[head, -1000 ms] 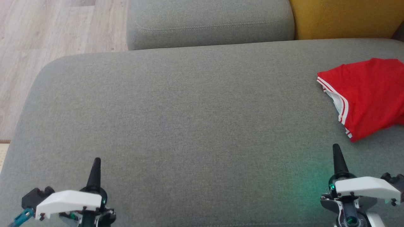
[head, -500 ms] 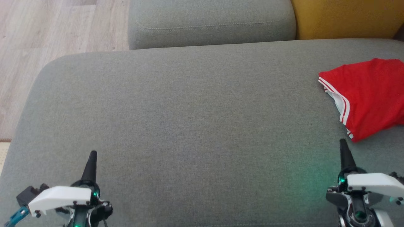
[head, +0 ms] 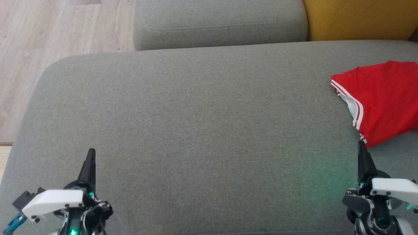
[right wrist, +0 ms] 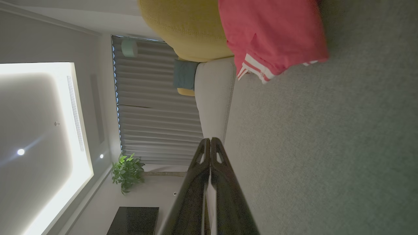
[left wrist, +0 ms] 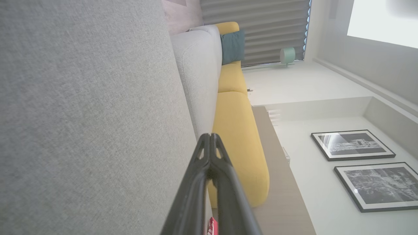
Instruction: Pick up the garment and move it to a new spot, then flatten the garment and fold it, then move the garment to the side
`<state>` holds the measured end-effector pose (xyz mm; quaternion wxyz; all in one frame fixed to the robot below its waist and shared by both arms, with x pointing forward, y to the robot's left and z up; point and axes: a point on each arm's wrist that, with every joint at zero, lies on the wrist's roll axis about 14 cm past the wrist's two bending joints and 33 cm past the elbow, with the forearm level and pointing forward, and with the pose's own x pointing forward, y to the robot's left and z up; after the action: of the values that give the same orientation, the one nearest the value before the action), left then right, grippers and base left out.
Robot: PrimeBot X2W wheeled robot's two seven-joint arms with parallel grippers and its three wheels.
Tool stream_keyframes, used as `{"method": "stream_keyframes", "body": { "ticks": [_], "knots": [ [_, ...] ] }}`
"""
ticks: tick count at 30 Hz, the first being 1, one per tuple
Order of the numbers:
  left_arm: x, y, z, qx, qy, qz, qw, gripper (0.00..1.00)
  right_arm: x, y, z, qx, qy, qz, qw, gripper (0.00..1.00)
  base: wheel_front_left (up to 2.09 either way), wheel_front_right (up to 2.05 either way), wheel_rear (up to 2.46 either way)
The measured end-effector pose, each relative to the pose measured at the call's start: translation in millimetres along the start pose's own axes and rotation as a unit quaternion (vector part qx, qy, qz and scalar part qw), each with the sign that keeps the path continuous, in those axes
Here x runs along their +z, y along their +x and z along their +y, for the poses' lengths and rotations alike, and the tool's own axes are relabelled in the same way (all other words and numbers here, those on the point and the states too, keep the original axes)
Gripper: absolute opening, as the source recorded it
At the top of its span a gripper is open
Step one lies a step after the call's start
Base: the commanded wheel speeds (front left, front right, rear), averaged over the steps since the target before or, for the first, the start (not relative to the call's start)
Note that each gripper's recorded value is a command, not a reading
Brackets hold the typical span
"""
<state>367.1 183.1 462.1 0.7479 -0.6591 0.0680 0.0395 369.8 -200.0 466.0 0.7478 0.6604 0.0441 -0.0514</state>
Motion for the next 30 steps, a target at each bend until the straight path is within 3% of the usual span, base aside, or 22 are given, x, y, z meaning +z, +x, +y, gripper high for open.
{"method": "stream_keyframes", "body": {
  "ticks": [13, 30],
  "knots": [
    [8.2, 3.9, -11.9, -0.025, -0.063, -0.005, 0.998, 0.00, 7.0, 1.3, 7.1, 0.014, 0.063, -0.005, 0.998, 0.00, 0.00, 0.00, 0.00],
    [8.5, 4.1, -12.3, -0.026, -0.064, -0.006, 0.998, 0.00, 7.7, 1.2, 7.6, 0.015, 0.064, -0.005, 0.998, 0.00, 0.00, 0.00, 0.00]
  ]
}}
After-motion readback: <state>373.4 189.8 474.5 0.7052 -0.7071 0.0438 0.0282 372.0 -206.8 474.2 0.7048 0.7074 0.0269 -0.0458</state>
